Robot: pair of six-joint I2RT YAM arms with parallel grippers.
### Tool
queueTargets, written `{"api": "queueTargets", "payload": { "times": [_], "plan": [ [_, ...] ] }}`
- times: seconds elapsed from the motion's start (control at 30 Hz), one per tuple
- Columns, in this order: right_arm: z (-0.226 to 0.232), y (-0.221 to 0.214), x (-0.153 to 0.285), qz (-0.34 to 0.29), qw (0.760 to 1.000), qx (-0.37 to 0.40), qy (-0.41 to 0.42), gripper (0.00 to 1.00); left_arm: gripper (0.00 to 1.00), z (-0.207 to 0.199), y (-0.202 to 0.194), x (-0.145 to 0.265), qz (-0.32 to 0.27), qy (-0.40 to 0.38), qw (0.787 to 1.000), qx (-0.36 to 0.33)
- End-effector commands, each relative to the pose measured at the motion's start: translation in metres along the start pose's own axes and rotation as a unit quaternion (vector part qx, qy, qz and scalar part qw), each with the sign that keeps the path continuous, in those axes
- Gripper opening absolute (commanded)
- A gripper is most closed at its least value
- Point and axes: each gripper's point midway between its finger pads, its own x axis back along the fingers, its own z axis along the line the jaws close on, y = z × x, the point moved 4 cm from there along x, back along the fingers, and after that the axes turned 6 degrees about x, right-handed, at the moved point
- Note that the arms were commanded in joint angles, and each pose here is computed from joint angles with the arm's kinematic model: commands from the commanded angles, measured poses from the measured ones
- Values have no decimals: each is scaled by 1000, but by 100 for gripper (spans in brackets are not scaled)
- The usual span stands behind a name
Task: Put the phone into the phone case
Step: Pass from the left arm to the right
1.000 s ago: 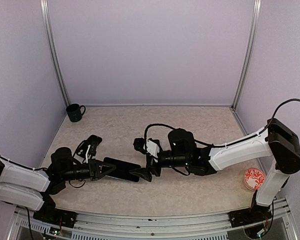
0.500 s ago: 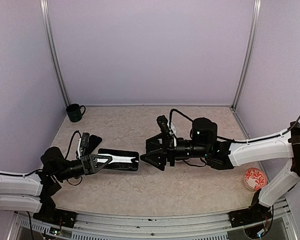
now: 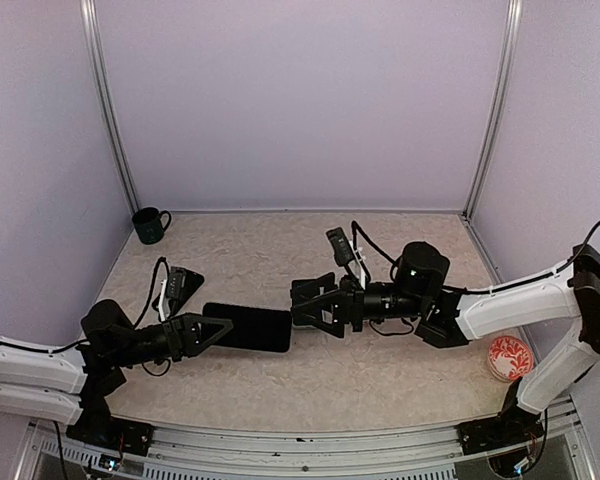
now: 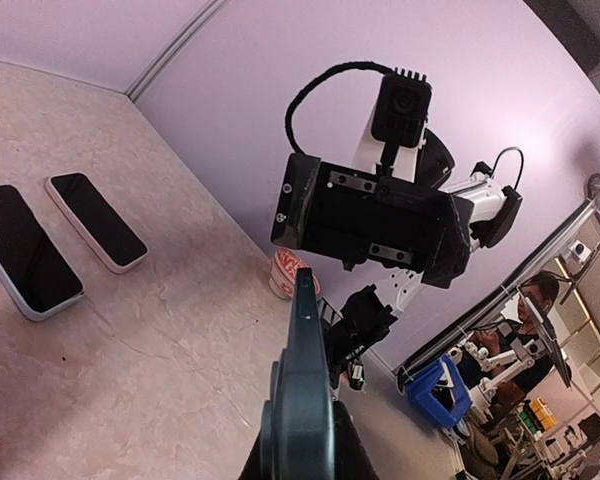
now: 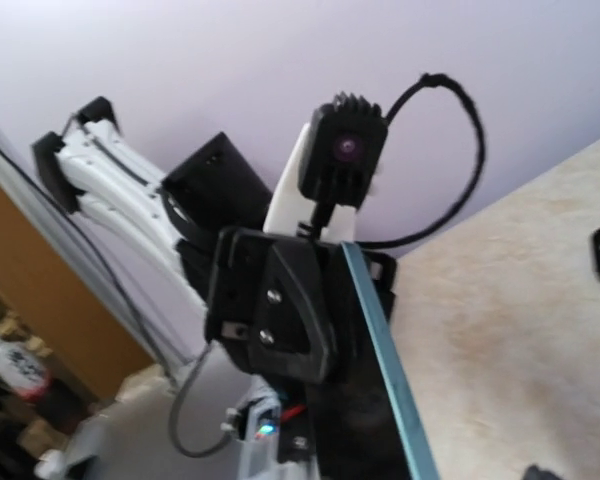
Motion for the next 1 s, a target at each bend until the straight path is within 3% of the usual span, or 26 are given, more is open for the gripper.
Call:
{"api": "queueTargets", "payload": {
  "times": [0.0, 0.23, 0.53, 0.97],
  "plan": [
    [3, -4, -2, -9, 998, -40, 43, 94, 0, -40, 22, -14, -43, -74, 995, -53],
    [2, -6, -1, -19, 998, -47, 46, 94, 0, -50, 19, -31, -30, -93, 993, -63],
    [5, -14, -6, -36, 994, -64, 76, 89, 0, -45, 30, -35, -70, -63, 993, -72],
    [8, -13, -15, -38, 994, -67, 80, 80, 0, -34, 21, -55, -55, -42, 995, -73]
  ]
}}
